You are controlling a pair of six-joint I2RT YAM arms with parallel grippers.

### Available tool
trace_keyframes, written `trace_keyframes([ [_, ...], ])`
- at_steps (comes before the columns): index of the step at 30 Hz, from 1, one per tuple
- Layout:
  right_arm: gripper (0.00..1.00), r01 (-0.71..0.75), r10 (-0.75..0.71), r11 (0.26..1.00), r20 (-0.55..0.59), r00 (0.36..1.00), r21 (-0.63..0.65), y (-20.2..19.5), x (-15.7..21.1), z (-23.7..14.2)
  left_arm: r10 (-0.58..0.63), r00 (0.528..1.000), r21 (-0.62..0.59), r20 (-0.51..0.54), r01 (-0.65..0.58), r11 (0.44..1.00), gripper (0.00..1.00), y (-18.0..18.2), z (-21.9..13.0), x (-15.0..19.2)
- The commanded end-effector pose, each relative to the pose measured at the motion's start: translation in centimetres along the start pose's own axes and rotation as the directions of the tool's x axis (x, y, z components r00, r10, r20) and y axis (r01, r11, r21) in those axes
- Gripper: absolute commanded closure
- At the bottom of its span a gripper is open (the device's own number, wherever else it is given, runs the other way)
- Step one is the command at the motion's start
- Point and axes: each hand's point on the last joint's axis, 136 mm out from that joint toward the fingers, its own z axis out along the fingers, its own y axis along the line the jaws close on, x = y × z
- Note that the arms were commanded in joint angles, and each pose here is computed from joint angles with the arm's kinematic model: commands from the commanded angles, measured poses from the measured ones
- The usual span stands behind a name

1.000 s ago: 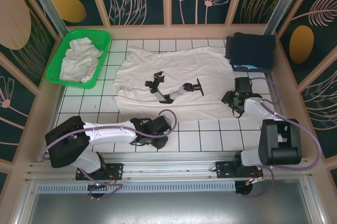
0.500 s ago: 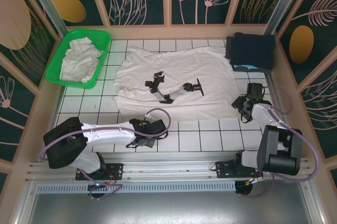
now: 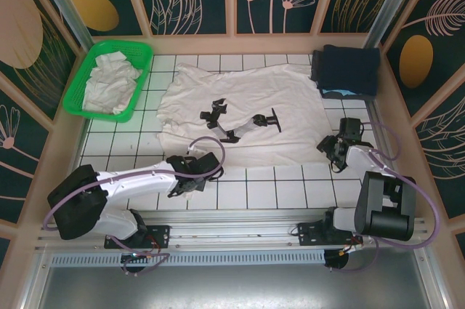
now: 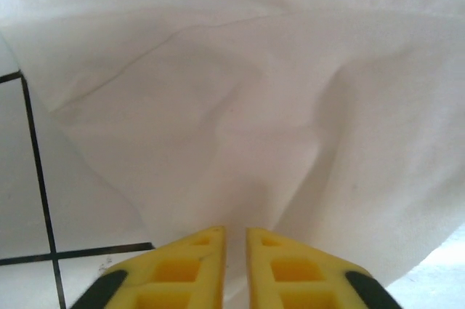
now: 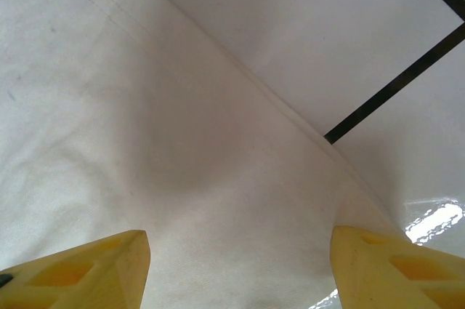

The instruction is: Fold and stack the t-shirts

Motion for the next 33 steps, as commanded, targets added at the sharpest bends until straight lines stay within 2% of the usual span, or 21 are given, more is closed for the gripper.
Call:
trace_keyframes([
  [1,0.33,0.008,-0.008,1.0,0.017,1.0,-0.015,0.1,-0.1,-0.3,0.015,1.0,0.103,0.026,-0.017,0.995,0.74,-2.2,-0.9,-1.5],
  [3,0.33,0.008,-0.008,1.0,0.019,1.0,-0.016,0.0,-0.1,-0.3,0.044,0.999,0.202,0.028,-0.049,0.978,0.64,-4.3,-1.4,-1.9],
  [5,0.33,0.01,-0.01,1.0,0.015,1.0,-0.026,0.2,0.0,-0.2,0.085,0.996,0.243,0.008,-0.085,0.966,0.6,-6.2,-1.0,-1.8],
  [7,0.33,0.008,-0.007,0.999,0.013,1.0,-0.038,0.4,0.0,-0.2,0.131,0.991,0.183,-0.018,-0.126,0.975,0.56,-6.6,0.4,-1.1],
  [10,0.33,0.01,-0.01,0.999,0.007,1.0,-0.041,0.4,0.2,-0.1,0.155,0.985,0.034,-0.073,-0.153,0.988,0.54,-4.7,2.4,0.0],
  [12,0.33,0.016,-0.016,0.999,0.011,1.0,-0.03,0.2,0.2,-0.2,0.159,0.984,-0.006,-0.076,-0.16,0.987,0.54,-3.9,2.7,0.2],
  [14,0.33,0.017,-0.017,1.0,0.018,1.0,-0.019,0.0,0.0,-0.4,0.151,0.986,-0.015,-0.07,-0.153,0.988,0.6,-3.5,2.6,0.0],
  [15,0.33,0.017,-0.017,1.0,0.02,1.0,-0.018,0.0,0.0,-0.4,0.15,0.986,-0.018,-0.066,-0.151,0.988,0.67,-3.4,2.4,-0.2],
  [18,0.33,0.011,-0.011,1.0,0.016,1.0,-0.026,0.1,0.1,-0.4,0.147,0.988,-0.037,-0.048,-0.149,0.988,0.96,-3.0,1.4,-1.1],
  [19,0.33,0.01,-0.009,1.0,0.012,1.0,-0.028,0.2,0.2,-0.4,0.155,0.987,-0.026,-0.044,-0.157,0.987,1.0,-3.2,0.9,-1.4],
  [25,0.33,0.017,-0.016,0.999,0.014,1.0,-0.036,0.3,0.2,-0.9,0.25,0.968,0.21,-0.012,-0.242,0.947,1.0,-6.0,-3.3,-3.0],
  [28,0.33,0.014,-0.013,0.999,0.036,0.999,-0.044,0.4,-0.2,-1.4,0.258,0.966,0.31,0.022,-0.252,0.917,1.0,-6.1,-3.1,-5.1],
  [32,0.32,0.0,0.002,0.997,0.028,1.0,-0.074,0.9,0.1,-1.5,0.231,0.973,0.322,-0.029,-0.209,0.923,0.75,-5.1,1.6,-6.3],
  [33,0.32,0.0,0.002,0.997,0.025,1.0,-0.082,0.9,0.2,-1.5,0.229,0.972,0.316,-0.056,-0.201,0.927,0.75,-4.9,2.7,-5.9],
])
